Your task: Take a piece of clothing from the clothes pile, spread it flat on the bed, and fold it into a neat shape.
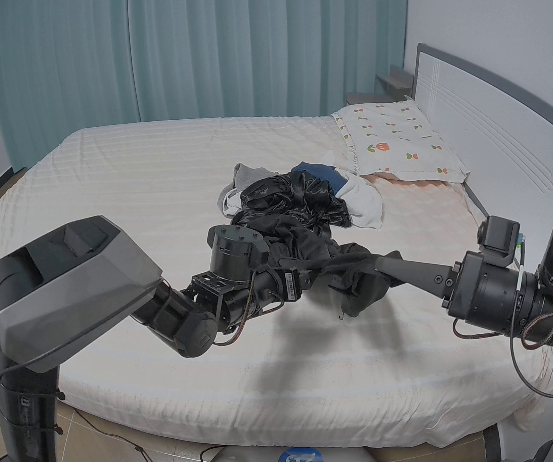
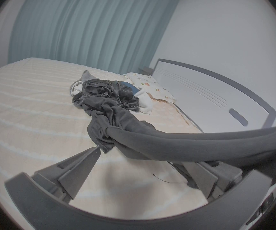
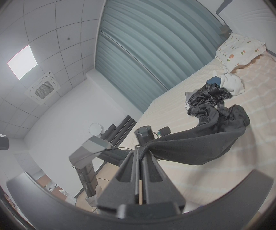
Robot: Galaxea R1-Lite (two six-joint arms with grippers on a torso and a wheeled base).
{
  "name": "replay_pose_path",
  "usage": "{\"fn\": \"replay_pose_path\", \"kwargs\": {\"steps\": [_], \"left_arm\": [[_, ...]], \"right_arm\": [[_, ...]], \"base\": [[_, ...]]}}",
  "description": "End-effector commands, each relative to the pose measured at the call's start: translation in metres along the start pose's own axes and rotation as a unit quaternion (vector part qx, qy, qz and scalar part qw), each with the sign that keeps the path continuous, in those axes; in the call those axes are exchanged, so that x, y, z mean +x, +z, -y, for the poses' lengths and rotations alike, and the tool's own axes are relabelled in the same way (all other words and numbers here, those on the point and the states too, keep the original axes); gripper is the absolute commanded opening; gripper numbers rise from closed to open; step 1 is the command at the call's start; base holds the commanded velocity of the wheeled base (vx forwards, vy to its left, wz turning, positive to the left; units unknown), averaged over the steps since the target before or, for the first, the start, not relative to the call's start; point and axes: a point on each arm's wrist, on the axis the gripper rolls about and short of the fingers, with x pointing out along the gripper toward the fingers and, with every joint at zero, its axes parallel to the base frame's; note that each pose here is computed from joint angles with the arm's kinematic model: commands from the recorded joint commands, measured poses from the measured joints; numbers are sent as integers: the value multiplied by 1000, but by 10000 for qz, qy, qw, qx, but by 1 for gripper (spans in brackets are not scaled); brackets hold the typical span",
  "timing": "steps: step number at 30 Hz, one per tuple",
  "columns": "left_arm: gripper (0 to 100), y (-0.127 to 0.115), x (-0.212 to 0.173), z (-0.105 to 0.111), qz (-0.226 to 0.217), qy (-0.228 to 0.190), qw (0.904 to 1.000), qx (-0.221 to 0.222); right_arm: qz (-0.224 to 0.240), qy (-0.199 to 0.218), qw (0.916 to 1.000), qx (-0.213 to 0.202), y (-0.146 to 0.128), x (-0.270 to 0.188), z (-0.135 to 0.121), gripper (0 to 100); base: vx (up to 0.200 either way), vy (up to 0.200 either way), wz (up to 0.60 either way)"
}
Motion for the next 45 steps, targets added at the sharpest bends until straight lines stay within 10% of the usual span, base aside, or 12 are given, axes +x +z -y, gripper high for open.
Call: {"fn": "replay_pose_path", "kwargs": {"steps": [1,25,26,45], "left_arm": [[100,-11,28,-13,75,275,9995,-126],[100,-17,50,-99,112,1335,9891,-605],[0,-20,52,-98,73,1272,9897,-647],[0,20,-31,-52,-112,302,9854,-1673]], "right_arm": [[355,296,9988,-143,14,-17,-17,0],[908,-49,9955,-273,67,-10,3,0],[880,-72,9958,-254,67,-9,6,0],[445,-618,9971,57,52,16,46,0]], "base": [[0,0,0],[0,0,0],[0,0,0],[0,0,0]]}}
